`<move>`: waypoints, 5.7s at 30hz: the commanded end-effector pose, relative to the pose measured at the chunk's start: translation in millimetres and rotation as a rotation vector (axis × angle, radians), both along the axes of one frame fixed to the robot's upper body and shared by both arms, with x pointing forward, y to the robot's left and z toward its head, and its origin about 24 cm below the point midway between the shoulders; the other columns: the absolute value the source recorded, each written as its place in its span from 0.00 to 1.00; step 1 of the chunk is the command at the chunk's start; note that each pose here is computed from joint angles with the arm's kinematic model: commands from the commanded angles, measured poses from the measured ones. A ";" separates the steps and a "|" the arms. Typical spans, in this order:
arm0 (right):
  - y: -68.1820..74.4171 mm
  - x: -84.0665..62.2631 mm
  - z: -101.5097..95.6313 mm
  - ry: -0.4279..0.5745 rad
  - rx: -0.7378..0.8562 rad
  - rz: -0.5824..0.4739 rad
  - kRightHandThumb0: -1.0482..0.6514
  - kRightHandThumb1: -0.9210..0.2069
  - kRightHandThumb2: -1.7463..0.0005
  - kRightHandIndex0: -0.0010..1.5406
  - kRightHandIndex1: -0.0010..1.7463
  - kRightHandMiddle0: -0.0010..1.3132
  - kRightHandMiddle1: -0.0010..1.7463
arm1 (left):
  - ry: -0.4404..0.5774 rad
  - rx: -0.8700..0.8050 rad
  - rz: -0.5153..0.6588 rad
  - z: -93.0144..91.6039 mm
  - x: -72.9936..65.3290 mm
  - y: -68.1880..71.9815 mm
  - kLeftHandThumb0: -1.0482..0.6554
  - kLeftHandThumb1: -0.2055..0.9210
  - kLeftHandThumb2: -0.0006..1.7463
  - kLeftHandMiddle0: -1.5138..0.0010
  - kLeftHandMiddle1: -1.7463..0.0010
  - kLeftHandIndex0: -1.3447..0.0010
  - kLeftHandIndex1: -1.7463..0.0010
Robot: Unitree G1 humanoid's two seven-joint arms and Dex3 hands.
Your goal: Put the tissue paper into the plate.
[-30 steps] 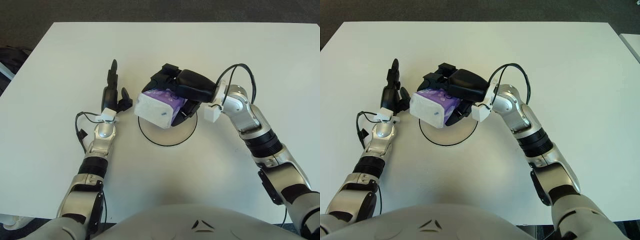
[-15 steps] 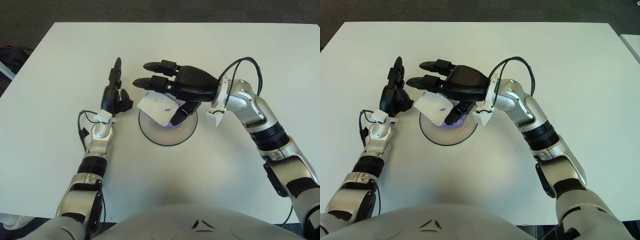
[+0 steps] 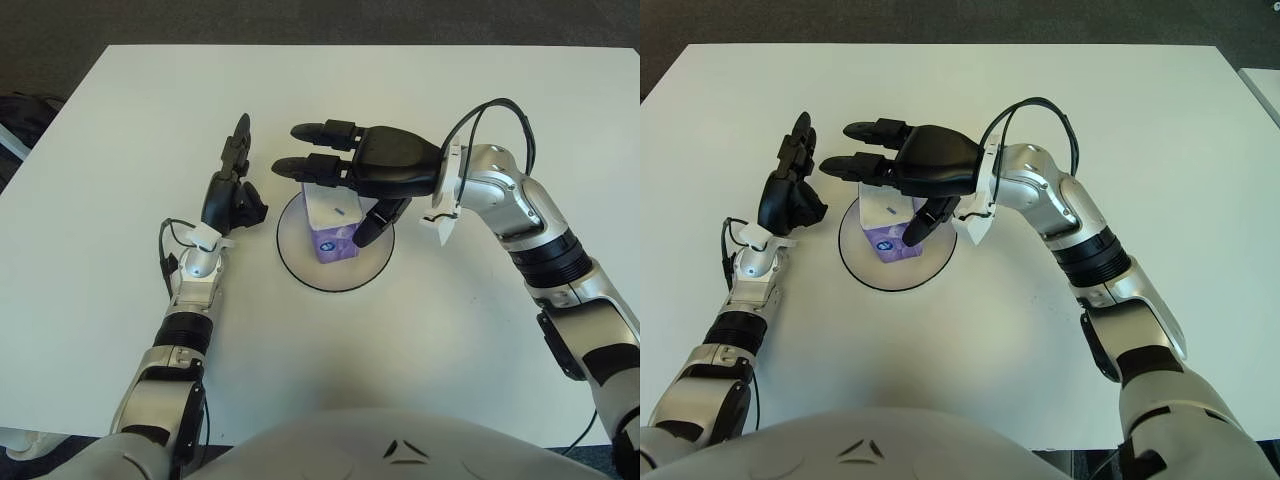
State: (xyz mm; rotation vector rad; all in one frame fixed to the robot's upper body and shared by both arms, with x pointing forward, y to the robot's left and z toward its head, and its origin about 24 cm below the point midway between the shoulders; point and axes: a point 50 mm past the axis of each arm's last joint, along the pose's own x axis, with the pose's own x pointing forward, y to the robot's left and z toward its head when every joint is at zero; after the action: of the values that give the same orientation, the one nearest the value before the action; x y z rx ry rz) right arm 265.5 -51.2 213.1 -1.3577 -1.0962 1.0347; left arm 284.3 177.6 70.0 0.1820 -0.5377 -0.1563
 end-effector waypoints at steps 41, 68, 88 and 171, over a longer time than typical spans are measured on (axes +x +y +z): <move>-62.3 95.7 26.8 0.800 0.336 -0.013 0.03 0.02 0.96 0.00 0.00 0.00 0.00 | 0.477 -0.050 0.337 -98.2 -33.3 0.0 0.07 1.00 0.68 0.98 1.00 1.00 1.00; -94.4 127.0 -28.8 1.352 1.367 -0.119 0.00 0.00 0.43 0.00 0.00 0.00 0.00 | 0.505 -0.048 0.352 -95.3 -38.3 -0.9 0.05 1.00 0.69 0.97 0.99 0.99 0.99; -96.6 104.6 -106.4 1.446 1.498 -0.231 0.00 0.00 0.35 0.00 0.00 0.02 0.01 | 0.503 -0.040 0.358 -93.8 -43.0 0.5 0.05 1.00 0.68 0.97 1.00 1.00 0.96; -88.2 9.9 -181.6 0.358 1.072 -1.016 0.03 0.00 0.49 0.00 0.00 0.00 0.00 | 0.495 -0.022 0.342 -91.1 -49.2 2.5 0.05 1.00 0.68 0.97 1.00 1.00 0.97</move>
State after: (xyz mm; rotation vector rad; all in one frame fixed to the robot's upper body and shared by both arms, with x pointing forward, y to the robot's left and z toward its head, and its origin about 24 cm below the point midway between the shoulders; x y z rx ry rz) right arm 291.9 -130.2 69.5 -0.5921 -0.5551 -0.1352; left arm 280.9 183.5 52.4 0.1970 -0.3186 0.1490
